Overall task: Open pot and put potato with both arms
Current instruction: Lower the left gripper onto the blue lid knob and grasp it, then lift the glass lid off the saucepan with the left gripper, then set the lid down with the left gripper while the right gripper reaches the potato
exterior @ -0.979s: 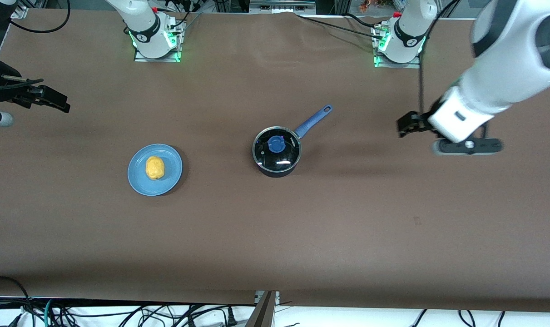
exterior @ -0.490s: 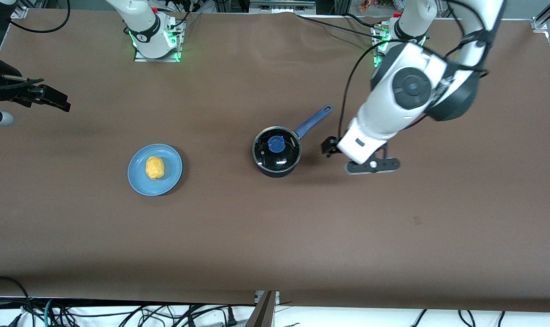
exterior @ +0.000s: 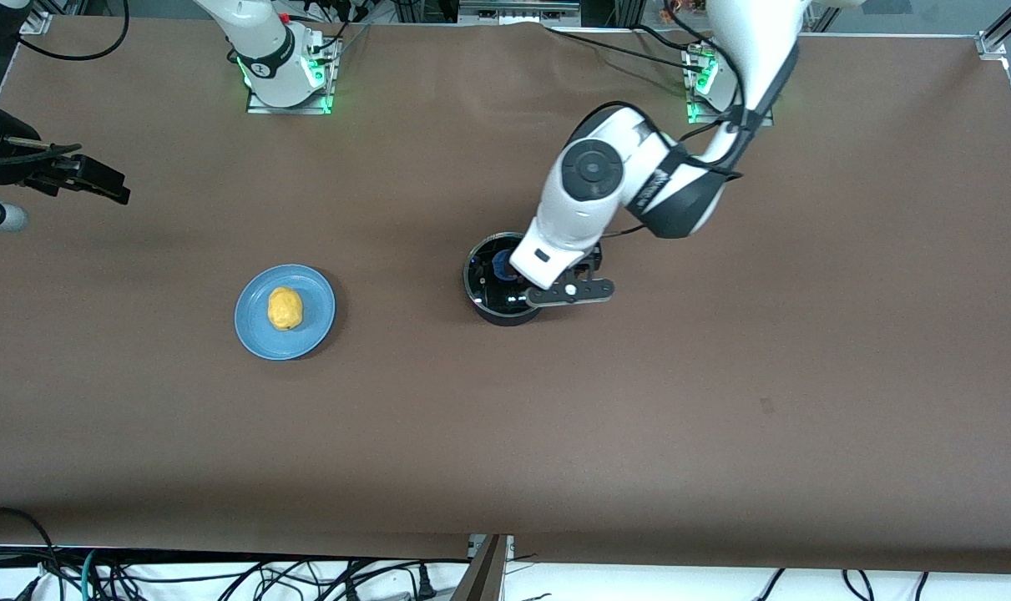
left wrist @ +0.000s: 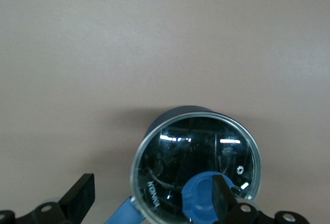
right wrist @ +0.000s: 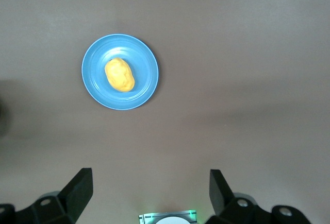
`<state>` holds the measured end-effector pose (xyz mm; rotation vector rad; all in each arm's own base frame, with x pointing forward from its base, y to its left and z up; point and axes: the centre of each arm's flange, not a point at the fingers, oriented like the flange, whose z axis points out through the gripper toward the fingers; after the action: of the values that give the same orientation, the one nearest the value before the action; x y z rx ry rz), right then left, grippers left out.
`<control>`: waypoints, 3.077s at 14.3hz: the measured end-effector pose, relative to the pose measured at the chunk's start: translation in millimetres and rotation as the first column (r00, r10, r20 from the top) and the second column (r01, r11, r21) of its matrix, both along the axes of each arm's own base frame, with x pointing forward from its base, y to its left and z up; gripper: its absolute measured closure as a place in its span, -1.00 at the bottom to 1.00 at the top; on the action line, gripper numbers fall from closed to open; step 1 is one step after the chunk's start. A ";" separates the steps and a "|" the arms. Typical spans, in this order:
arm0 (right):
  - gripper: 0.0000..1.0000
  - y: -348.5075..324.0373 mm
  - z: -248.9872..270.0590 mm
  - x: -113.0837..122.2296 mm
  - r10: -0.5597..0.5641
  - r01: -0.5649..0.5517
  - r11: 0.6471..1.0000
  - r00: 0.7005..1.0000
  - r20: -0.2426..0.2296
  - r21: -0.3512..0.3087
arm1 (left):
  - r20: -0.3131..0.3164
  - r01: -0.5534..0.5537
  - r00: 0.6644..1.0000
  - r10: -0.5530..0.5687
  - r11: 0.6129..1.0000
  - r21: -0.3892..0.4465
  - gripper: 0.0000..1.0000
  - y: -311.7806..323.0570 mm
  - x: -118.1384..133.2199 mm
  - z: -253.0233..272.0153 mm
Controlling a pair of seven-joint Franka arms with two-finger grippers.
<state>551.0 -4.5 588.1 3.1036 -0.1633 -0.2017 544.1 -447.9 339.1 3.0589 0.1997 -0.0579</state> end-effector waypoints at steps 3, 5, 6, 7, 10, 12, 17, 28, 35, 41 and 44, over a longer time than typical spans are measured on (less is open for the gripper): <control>-1.00 0.0 0.0 0.0 0.000 0.000 1.000 1.000 0.000 0.000 | 0.011 0.037 0.999 -0.037 0.999 0.005 -1.00 -29.4 -16.7 -27.6; -1.00 0.0 -0.1 -0.2 0.000 0.000 1.000 1.000 -0.002 0.000 | 0.008 0.049 0.999 -0.049 0.999 0.003 -1.00 -37.7 -21.8 -35.2; -1.00 -0.1 -0.4 -0.7 0.000 0.000 1.000 1.000 -0.005 0.000 | 0.006 0.054 0.999 -0.054 0.999 0.003 -1.00 -40.6 -24.0 -37.6; -1.00 -0.6 -0.6 -1.0 -0.001 0.001 1.000 1.000 -0.008 0.000 | 0.003 0.058 0.998 -0.058 0.998 0.005 -1.00 -42.9 -26.2 -39.7; -1.00 -5.5 -1.0 -1.7 -0.010 0.010 1.000 1.000 -0.014 0.000 | -0.001 0.080 0.997 -0.080 0.997 0.014 -1.00 -51.8 -35.2 -46.7; -1.00 -7.9 -1.6 -2.8 -0.015 0.015 1.000 1.000 -0.023 0.000 | 0.013 0.097 0.995 -0.097 0.995 0.039 -0.99 -56.2 -39.5 -53.5; -1.00 -8.0 -2.7 -4.6 -0.015 0.015 1.000 0.999 -0.038 0.000 | 0.023 0.090 0.996 -0.091 0.995 0.049 -0.65 -57.5 -39.6 -54.4; -1.00 -7.0 -2.5 -4.7 -0.014 0.014 1.000 0.999 -0.037 0.000 | 0.048 0.069 0.996 -0.071 0.997 0.031 -0.27 -57.7 -31.3 -39.3; -1.00 -6.2 -5.6 -5.9 -0.012 0.012 1.000 0.998 -0.058 0.000 | 0.112 0.076 0.990 -0.081 0.996 0.048 -0.27 38.4 39.8 35.0; -1.00 9.4 -92.6 34.1 0.014 -0.013 1.000 0.991 -0.130 0.014 | 0.069 0.311 0.947 -0.313 0.950 0.041 -0.27 242.9 108.9 38.0; -1.00 48.1 -170.0 66.2 0.118 -0.114 0.993 0.984 -0.133 0.032 | 0.049 0.439 0.897 -0.439 0.898 0.018 -0.27 370.3 123.5 16.5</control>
<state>617.2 43.6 418.0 3.0966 0.0235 -0.4111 667.5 -77.6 355.6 3.0393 -0.4996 -0.0029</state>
